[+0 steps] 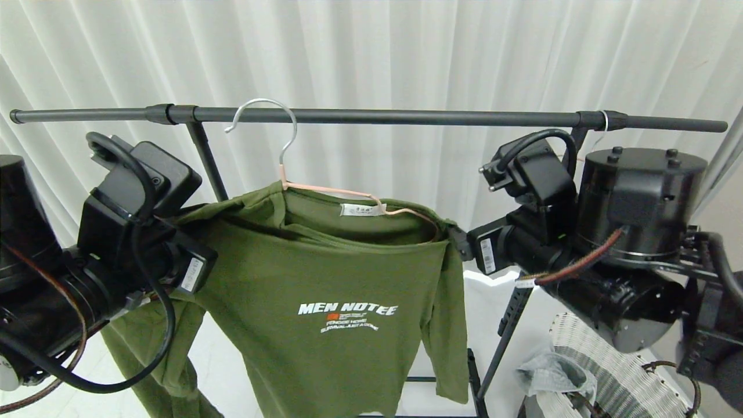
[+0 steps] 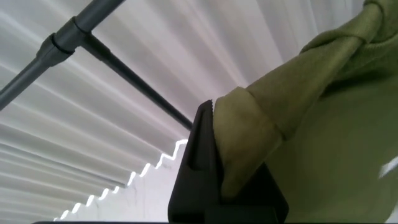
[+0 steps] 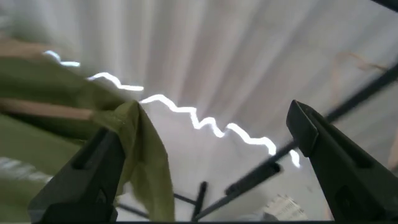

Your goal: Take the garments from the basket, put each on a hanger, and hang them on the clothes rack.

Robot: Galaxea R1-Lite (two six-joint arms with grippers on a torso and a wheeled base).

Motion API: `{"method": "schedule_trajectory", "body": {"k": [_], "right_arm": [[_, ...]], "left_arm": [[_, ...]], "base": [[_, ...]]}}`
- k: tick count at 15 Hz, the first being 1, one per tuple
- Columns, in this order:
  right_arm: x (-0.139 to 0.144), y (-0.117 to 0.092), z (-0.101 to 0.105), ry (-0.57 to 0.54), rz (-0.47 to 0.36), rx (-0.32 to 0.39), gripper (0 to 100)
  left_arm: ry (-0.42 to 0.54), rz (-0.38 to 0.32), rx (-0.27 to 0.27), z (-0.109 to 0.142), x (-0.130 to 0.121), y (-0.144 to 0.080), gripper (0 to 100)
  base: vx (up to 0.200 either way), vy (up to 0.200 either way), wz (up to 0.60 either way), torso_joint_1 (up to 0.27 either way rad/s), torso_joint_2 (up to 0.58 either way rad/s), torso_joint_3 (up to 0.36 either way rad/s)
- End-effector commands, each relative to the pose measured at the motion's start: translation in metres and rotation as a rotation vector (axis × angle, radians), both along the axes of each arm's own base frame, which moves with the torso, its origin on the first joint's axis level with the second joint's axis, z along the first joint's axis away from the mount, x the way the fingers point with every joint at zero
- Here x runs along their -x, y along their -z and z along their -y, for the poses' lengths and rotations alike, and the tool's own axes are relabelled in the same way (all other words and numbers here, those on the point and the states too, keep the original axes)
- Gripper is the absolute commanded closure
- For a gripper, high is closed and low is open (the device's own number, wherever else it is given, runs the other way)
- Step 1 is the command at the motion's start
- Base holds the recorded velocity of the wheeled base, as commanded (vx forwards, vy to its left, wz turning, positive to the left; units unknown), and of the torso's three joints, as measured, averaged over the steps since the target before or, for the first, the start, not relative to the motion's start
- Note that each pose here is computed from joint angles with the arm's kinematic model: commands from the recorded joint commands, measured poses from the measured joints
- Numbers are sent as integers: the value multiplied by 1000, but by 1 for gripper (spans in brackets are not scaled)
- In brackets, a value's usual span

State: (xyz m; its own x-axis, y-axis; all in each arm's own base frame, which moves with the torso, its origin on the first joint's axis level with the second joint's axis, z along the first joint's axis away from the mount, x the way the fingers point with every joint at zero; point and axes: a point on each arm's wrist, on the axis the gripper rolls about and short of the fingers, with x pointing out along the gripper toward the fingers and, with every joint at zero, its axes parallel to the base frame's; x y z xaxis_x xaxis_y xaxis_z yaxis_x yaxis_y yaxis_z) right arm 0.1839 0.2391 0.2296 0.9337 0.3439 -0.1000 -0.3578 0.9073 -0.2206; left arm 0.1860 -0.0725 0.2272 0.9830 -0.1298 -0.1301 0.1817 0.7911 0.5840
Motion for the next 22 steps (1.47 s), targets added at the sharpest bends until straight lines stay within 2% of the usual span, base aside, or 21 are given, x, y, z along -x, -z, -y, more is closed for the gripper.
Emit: {"method": "schedule_trajectory", "body": {"k": [1,2,5,7,11,14,19,22], "right_arm": [[22,5,-10,-90,-11,15,0],[24,10,-11,-128,-23,31,0],[25,1,-12,-192,22,61,0],[23,-8,-16,-218,47,55,0],[10,-15,-31,-208,78,50,0],[-2,-14,-35,-187,89,76,0],[-4,-8,-39,-194,105,127,0],[-2,-8,-41,-203,124,125,0]], "left_arm": [[5,-6,6,2,-1,2,100],[20,1,15,4,0,1,100],[56,5,17,11,4,0,100],[82,3,17,15,6,1,100],[141,0,16,24,13,3,100],[167,1,17,26,19,3,100],[207,0,17,32,23,3,100],[217,1,18,32,23,3,100]], "base": [[0,0,0,0,0,0],[0,0,0,0,0,0],[0,0,0,0,0,0],[0,0,0,0,0,0],[0,0,0,0,0,0],[0,0,0,0,0,0],[0,0,0,0,0,0],[0,0,0,0,0,0]]}}
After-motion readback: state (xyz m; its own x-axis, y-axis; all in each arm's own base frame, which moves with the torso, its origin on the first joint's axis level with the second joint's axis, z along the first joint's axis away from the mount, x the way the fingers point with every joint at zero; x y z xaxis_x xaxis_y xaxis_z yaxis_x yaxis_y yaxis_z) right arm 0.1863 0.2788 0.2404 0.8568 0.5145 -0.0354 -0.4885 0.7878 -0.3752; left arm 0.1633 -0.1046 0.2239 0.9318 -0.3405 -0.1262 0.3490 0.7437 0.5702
